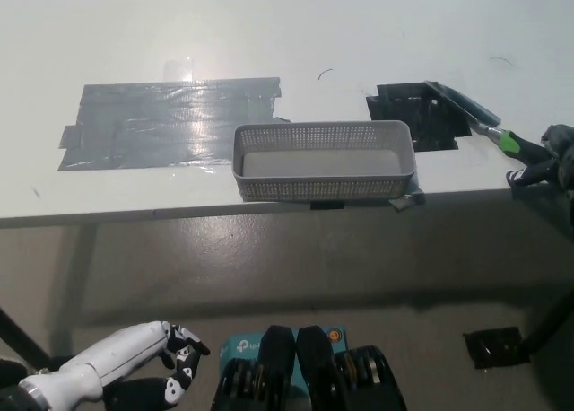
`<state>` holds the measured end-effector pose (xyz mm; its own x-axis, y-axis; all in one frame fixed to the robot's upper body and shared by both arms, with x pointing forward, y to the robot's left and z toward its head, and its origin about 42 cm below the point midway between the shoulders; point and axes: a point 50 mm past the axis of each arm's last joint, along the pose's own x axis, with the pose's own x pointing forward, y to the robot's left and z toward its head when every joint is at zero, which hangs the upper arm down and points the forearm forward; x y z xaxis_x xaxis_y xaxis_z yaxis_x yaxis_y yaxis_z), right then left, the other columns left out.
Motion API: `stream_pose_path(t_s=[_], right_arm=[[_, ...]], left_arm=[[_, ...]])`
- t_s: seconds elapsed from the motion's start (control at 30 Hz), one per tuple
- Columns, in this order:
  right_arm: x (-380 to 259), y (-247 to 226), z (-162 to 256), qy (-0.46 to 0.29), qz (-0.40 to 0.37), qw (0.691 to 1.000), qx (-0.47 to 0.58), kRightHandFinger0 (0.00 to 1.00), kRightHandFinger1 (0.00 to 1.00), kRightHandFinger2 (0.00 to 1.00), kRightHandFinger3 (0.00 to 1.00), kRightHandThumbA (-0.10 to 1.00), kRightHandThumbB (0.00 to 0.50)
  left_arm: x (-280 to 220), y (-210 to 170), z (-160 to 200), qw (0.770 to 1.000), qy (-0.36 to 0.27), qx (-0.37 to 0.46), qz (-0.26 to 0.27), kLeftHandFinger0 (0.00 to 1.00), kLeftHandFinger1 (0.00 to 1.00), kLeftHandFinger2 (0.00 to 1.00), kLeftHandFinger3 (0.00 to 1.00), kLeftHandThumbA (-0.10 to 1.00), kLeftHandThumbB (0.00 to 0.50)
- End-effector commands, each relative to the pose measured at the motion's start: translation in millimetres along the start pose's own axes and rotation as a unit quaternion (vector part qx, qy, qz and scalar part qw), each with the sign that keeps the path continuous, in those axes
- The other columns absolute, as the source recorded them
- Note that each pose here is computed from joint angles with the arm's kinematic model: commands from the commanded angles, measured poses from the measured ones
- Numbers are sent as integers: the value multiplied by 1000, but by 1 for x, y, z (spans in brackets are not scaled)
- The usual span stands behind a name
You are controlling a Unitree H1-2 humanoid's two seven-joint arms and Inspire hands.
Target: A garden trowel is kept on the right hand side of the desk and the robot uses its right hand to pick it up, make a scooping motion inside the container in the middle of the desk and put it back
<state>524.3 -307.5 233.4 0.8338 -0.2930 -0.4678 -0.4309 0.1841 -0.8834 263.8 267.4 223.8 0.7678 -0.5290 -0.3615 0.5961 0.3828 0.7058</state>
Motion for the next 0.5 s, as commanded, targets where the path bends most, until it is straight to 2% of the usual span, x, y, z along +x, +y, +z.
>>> stream_pose_path(t_s=[0.0,0.03,0.1,0.13,0.17,0.2,0.23,0.27,0.3,0.33,0.4,0.43,0.47], right_arm=[[5,12,8,9,16,1000,-18,1000,1000,1000,1000,754,333],[6,11,7,16,18,999,-22,1000,1000,1000,1000,650,305],[10,11,3,25,32,999,-14,1000,1000,1000,1000,289,222],[10,10,4,25,32,999,-13,1000,1000,1000,1000,285,222],[11,11,0,30,35,998,-50,1000,1000,1000,1000,150,158],[14,12,-6,19,40,998,-51,891,1000,1000,1000,-24,125],[15,13,-14,19,50,997,-53,121,298,606,1000,-97,110],[17,15,-17,24,47,996,-70,13,235,611,1000,-100,81],[17,16,-20,23,47,995,-81,1,229,669,1000,-100,40],[18,16,-21,29,54,994,-86,128,398,805,1000,-100,14],[17,16,-21,16,55,993,-102,160,411,800,1000,-100,0],[18,17,-19,33,62,992,-104,60,219,522,1000,-5,28],[18,18,-19,35,62,993,-95,2,112,395,874,67,1]], left_arm=[[-5,12,4,1000,-1,22,8,666,666,736,838,866,98],[-5,12,4,1000,0,22,8,663,664,736,838,877,96],[-6,13,3,1000,0,19,5,677,677,750,851,885,91],[-6,14,3,1000,0,20,6,678,678,752,853,885,91],[-5,14,2,1000,-1,19,6,674,673,748,847,882,97],[-5,14,1,1000,-1,18,8,674,671,745,843,879,106],[-5,14,2,1000,0,17,7,674,671,744,842,878,105],[-5,14,1,1000,1,16,5,676,673,745,843,878,103],[-5,14,2,1000,-3,19,9,668,665,737,835,872,99],[-5,14,3,1000,1,21,8,666,664,736,835,883,103],[-5,13,3,1000,2,21,9,667,666,736,837,882,99],[-4,13,3,1000,0,16,8,664,664,733,832,866,102],[-4,13,3,1000,-1,16,9,663,662,731,829,862,102]])
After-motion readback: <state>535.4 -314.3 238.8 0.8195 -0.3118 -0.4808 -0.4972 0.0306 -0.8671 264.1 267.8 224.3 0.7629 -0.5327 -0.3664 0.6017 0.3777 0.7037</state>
